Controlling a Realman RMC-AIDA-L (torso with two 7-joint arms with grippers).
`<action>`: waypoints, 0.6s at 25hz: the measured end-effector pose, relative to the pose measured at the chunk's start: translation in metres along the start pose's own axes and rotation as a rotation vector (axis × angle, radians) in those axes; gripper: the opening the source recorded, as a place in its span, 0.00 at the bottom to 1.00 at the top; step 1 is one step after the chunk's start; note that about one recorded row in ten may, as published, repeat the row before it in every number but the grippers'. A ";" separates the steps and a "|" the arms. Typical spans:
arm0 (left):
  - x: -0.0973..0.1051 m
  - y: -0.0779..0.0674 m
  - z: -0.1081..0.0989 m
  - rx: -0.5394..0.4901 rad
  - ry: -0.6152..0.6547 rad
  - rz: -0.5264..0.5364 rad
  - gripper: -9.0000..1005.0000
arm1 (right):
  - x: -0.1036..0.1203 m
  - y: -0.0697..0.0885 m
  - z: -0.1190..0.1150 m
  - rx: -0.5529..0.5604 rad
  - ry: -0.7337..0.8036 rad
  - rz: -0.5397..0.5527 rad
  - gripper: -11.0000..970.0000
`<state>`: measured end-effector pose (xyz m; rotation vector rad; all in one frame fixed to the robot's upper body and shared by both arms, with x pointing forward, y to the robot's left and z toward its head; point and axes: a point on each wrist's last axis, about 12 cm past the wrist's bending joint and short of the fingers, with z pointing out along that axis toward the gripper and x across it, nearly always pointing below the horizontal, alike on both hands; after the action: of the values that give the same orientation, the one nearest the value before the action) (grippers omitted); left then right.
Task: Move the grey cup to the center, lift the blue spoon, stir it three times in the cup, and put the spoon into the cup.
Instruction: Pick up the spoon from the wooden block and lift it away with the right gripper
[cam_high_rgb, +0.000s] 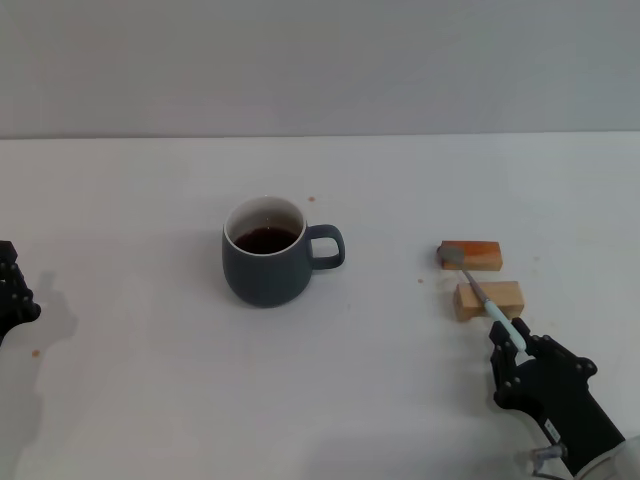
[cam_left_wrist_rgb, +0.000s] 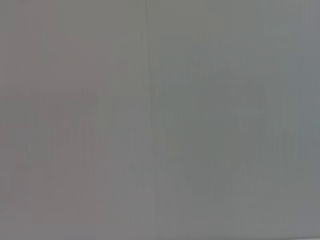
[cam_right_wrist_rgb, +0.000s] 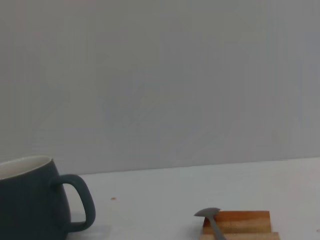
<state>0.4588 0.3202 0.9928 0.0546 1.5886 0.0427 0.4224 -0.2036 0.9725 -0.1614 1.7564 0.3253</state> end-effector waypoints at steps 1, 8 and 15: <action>0.000 0.000 0.000 0.000 0.000 0.000 0.01 | 0.000 0.001 -0.001 0.002 -0.007 0.005 0.18; 0.000 0.000 -0.001 -0.001 0.001 -0.001 0.01 | -0.006 0.010 -0.006 -0.007 -0.058 0.010 0.18; 0.000 0.000 -0.002 -0.002 -0.002 0.001 0.01 | -0.029 0.029 -0.001 -0.005 -0.086 0.010 0.18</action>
<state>0.4571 0.3205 0.9927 0.0542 1.5864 0.0451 0.4190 -0.1789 1.0044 -0.1395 1.6717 0.3391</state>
